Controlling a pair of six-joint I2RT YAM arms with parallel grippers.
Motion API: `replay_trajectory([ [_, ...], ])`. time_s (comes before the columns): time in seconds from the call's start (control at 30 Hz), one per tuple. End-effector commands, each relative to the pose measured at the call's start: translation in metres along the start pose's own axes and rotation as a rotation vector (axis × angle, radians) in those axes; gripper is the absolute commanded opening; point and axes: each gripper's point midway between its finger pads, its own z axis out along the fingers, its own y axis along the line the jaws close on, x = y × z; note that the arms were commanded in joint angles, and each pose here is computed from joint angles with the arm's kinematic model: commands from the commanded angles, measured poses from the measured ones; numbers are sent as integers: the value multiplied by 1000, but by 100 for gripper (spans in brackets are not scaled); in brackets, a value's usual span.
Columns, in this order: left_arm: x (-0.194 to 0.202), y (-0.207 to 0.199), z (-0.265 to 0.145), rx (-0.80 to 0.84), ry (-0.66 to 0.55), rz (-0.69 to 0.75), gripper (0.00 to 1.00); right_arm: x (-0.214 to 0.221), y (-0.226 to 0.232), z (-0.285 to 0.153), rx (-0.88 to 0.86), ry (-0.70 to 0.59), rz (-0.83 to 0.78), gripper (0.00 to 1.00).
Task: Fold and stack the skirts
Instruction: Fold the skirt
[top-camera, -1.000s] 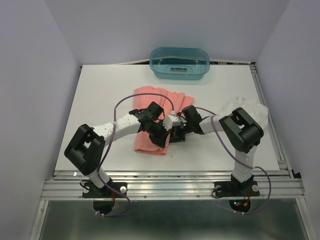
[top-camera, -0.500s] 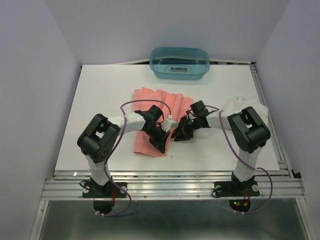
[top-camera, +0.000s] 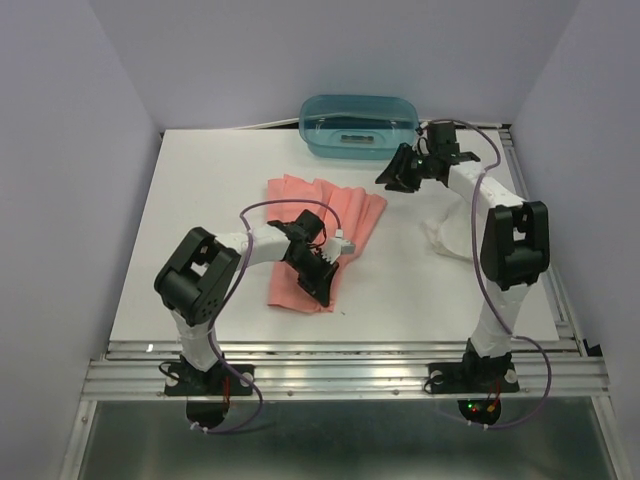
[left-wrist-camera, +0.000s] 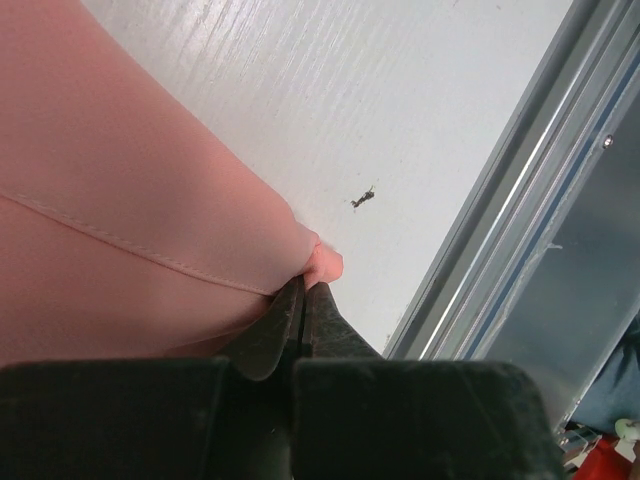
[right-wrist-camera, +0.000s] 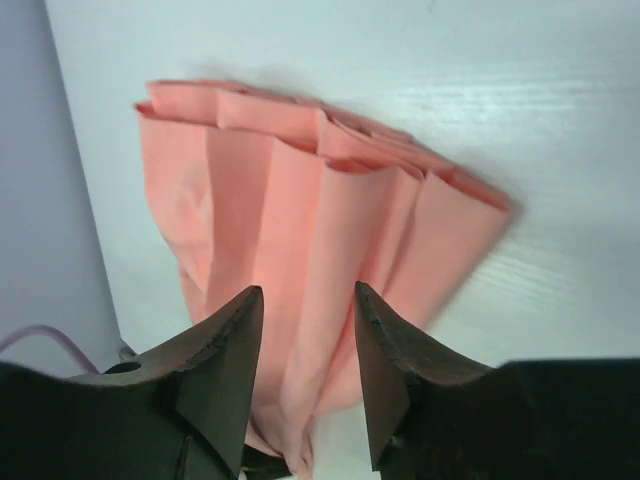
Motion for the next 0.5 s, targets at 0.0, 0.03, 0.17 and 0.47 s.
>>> replay_trajectory([
  [0.0,27,22,2,-102,83,-23,0,-40,31,16,-68,-94,-29,49],
  [0.03,27,22,2,-103,83,-25,0,-43,23,28,-48,-89,-7,49],
  [0.17,22,21,1,-105,72,-18,0,-54,23,47,-23,-126,-36,59],
  [0.47,24,20,1,-102,72,-21,0,-29,30,87,-39,-59,-95,59],
])
